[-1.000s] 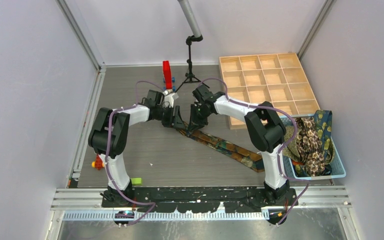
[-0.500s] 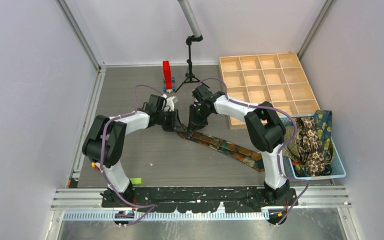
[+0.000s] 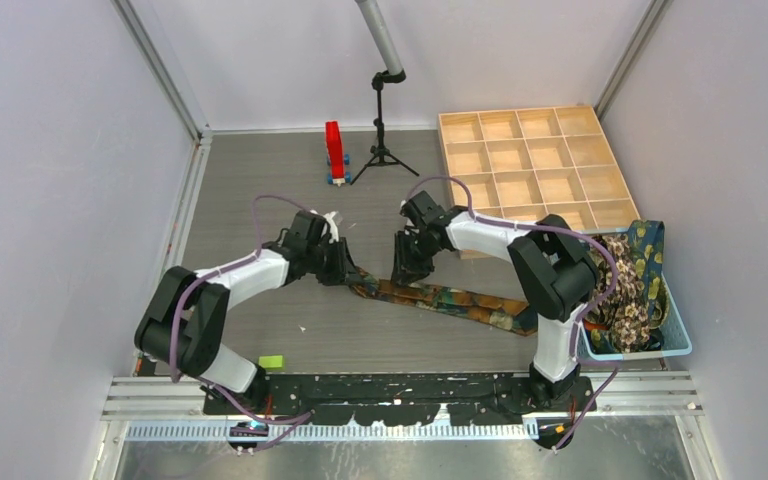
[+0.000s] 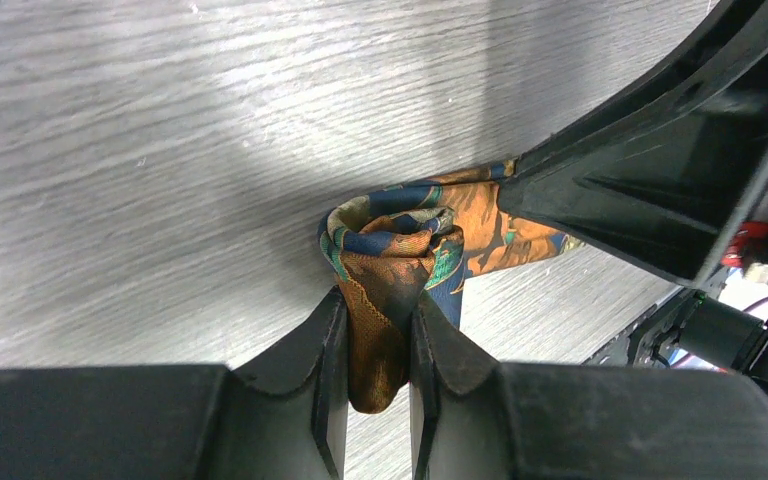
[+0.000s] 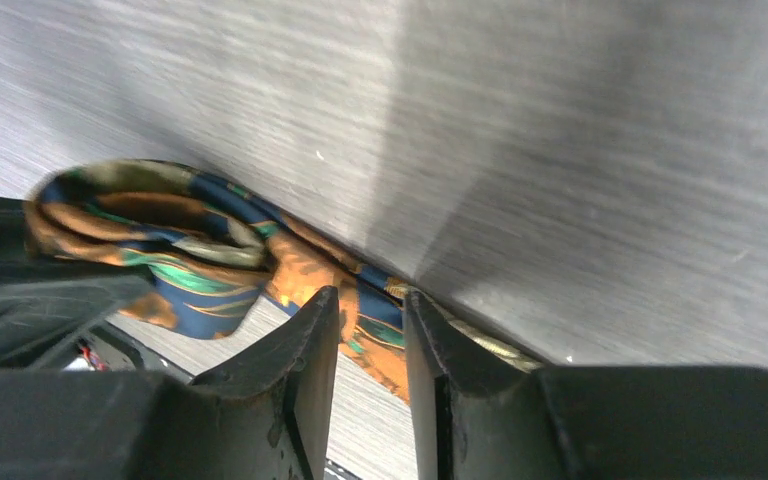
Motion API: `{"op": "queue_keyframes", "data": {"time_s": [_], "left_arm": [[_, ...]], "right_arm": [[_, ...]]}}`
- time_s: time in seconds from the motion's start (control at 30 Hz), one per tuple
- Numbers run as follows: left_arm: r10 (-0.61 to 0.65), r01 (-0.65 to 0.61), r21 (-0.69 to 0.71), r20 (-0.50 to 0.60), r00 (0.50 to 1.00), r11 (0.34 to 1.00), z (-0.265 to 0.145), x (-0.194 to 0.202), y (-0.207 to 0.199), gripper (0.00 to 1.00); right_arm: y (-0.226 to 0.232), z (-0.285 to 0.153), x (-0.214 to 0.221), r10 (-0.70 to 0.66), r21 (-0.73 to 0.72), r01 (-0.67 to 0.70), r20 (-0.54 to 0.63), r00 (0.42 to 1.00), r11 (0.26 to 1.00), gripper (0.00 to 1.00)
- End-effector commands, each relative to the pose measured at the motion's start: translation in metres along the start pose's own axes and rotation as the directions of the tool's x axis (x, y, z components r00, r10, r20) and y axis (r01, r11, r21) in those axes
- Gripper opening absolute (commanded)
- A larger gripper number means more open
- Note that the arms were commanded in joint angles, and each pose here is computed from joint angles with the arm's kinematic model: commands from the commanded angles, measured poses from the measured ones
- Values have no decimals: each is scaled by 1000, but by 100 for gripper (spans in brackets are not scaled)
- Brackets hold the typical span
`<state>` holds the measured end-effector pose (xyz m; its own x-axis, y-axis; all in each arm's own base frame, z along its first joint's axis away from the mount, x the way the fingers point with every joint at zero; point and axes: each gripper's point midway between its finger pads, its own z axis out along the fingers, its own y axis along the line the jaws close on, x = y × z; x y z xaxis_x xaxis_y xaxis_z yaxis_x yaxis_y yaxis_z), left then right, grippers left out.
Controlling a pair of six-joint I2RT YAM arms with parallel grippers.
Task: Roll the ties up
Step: Roll the tie at the center of the board.
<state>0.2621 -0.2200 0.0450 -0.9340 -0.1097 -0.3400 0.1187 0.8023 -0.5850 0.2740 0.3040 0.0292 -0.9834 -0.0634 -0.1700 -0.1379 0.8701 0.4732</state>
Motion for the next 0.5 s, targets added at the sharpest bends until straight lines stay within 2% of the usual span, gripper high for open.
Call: {"op": "queue_keyframes", "data": {"time_s": [0.0, 0.27, 0.47], "left_arm": [[-24, 26, -29, 85, 996, 999, -14, -8, -1, 7], [-48, 57, -63, 131, 990, 996, -25, 0, 8, 7], [-22, 33, -86, 129, 991, 996, -33, 8, 13, 7]], "right_arm": [[15, -9, 9, -16, -64, 19, 46, 999, 998, 35], [22, 6, 38, -34, -62, 35, 10, 999, 997, 34], [40, -13, 14, -74, -47, 77, 68, 995, 996, 34]]}}
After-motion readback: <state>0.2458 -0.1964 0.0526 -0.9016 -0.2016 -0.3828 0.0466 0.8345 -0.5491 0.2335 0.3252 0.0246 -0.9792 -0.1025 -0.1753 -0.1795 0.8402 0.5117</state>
